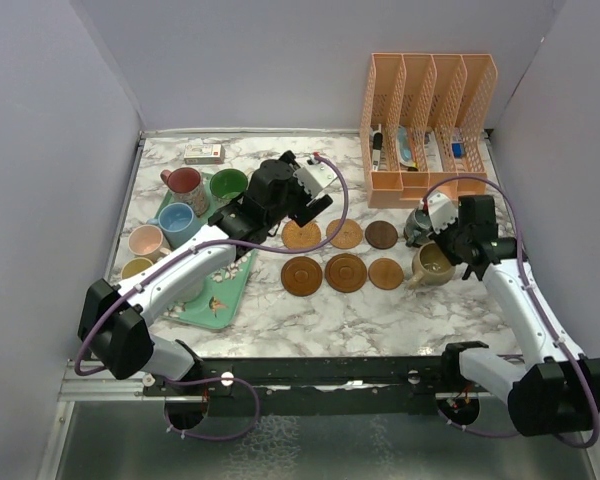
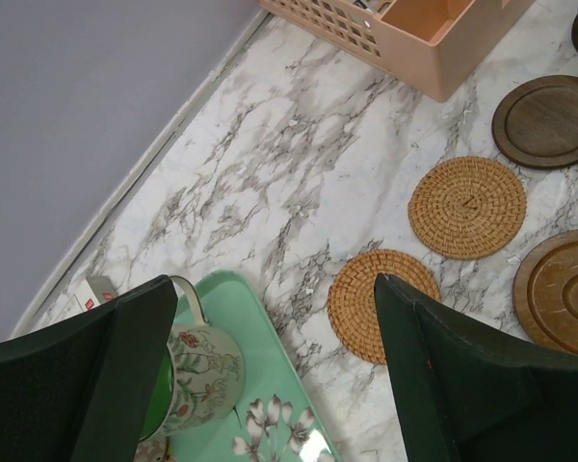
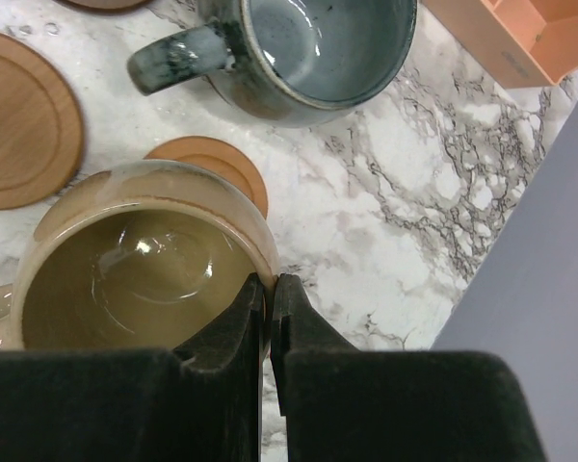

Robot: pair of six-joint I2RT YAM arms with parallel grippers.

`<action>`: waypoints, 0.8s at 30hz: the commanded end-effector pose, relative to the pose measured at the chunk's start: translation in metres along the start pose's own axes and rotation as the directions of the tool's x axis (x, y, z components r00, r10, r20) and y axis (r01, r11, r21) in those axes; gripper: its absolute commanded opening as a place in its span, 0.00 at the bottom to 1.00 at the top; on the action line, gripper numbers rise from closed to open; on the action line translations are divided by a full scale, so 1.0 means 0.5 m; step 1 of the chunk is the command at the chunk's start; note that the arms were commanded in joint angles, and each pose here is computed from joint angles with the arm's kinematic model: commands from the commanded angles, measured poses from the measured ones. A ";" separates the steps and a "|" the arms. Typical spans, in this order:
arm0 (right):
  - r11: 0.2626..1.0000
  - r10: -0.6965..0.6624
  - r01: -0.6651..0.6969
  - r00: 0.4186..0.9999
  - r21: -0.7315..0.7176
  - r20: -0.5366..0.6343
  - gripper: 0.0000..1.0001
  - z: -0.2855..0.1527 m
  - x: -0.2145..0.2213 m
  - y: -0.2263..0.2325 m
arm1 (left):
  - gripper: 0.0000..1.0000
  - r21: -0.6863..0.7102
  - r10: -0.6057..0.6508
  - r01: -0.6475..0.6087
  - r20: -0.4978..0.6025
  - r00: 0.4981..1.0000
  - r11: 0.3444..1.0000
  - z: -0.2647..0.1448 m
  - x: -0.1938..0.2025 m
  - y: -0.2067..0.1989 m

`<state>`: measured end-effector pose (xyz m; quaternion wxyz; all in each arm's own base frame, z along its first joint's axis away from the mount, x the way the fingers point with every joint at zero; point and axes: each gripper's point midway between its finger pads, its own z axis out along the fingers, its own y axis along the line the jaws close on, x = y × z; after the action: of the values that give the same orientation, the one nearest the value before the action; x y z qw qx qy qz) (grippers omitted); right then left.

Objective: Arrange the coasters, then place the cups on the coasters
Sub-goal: Place the cup on the coaster.

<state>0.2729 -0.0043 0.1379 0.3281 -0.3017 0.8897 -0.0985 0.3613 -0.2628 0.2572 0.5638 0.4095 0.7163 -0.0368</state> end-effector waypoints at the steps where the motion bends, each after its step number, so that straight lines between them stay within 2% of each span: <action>1: 0.999 -0.042 0.041 0.992 0.010 0.121 0.01 0.025 -0.045 -0.039 | 0.88 -0.012 0.000 0.001 0.055 0.999 1.000 -0.018 -0.027 0.014; 24: 0.992 -0.072 0.088 0.985 -0.092 0.159 0.01 0.078 -0.035 -0.059 | 0.88 0.017 0.002 -0.003 0.071 0.997 1.000 -0.025 -0.033 0.006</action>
<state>0.3001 -0.0195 0.1077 0.3267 -0.3408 0.8805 -0.0436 0.3567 -0.2640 0.2625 0.5687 0.4143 0.7091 -0.0463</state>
